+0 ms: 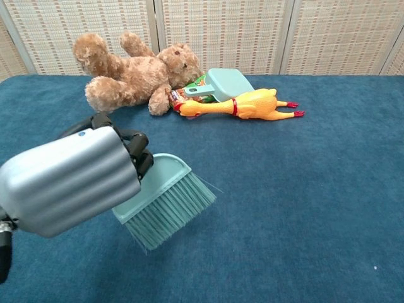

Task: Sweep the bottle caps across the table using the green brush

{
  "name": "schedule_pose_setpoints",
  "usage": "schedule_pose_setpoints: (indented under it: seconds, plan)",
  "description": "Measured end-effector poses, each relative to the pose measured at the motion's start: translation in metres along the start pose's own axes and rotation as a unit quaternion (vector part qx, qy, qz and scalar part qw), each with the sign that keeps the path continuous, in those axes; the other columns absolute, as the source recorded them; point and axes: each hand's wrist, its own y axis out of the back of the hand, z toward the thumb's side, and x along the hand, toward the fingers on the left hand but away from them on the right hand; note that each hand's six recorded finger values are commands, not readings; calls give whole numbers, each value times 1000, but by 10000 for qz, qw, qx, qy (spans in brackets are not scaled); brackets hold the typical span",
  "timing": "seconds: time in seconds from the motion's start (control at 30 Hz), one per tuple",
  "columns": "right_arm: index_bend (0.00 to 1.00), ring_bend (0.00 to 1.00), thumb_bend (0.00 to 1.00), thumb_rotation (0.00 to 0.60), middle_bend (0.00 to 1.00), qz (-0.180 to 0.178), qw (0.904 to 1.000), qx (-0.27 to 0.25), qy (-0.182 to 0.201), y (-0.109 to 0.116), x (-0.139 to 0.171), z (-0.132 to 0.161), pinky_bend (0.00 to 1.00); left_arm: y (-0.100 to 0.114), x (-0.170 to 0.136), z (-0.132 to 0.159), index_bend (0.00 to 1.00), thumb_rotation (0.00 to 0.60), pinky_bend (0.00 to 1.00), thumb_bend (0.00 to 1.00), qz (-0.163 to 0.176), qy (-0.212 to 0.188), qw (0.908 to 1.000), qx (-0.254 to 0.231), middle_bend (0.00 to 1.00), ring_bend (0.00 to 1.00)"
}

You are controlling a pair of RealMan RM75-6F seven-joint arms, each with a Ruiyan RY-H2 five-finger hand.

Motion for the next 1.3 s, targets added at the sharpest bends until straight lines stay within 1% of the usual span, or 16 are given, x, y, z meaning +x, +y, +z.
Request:
schedule_pose_setpoints:
  seconds: [0.13, 0.23, 0.37, 0.53, 0.67, 0.73, 1.03, 1.3]
  plan:
    - [0, 0, 199, 600, 0, -5, 10000, -24, 1, 2, 2, 0, 0, 3, 12, 8, 875, 600, 948, 555, -12, -27, 9999, 167, 1000, 873]
    - [0, 0, 198, 600, 0, 13, 10000, -38, -22, 2, 2, -2, 0, -2, 22, 11, 875, 600, 948, 554, -122, 33, 9995, 295, 1000, 873]
    - [0, 0, 198, 600, 0, 11, 10000, -58, -69, 3, 2, -6, 0, -15, 31, 11, 875, 600, 948, 554, -387, 89, 9979, 517, 1000, 873]
    - [0, 0, 198, 600, 0, -8, 9999, -73, -89, 5, 2, -7, 0, -32, 30, 19, 875, 600, 948, 555, -733, -62, 9937, 846, 1000, 874]
    - [0, 0, 199, 600, 0, -25, 9999, -75, -87, 6, 2, -7, 0, -50, 28, 28, 875, 600, 948, 556, -1041, -229, 9882, 1104, 1000, 874]
    - [0, 0, 198, 600, 0, -30, 9999, -77, -91, 7, 3, -7, 0, -58, 27, 30, 876, 600, 948, 555, -1135, -259, 9861, 1188, 1000, 875]
    - [0, 0, 198, 600, 0, 31, 9999, -48, -120, 4, 1, -8, 0, -94, 20, 27, 876, 600, 948, 554, -1629, -251, 9740, 1552, 1000, 875]
    - [0, 0, 198, 600, 0, -27, 9999, -50, -153, 6, 2, -8, 0, -132, 9, 27, 876, 600, 948, 554, -2118, -370, 9584, 1879, 1000, 876]
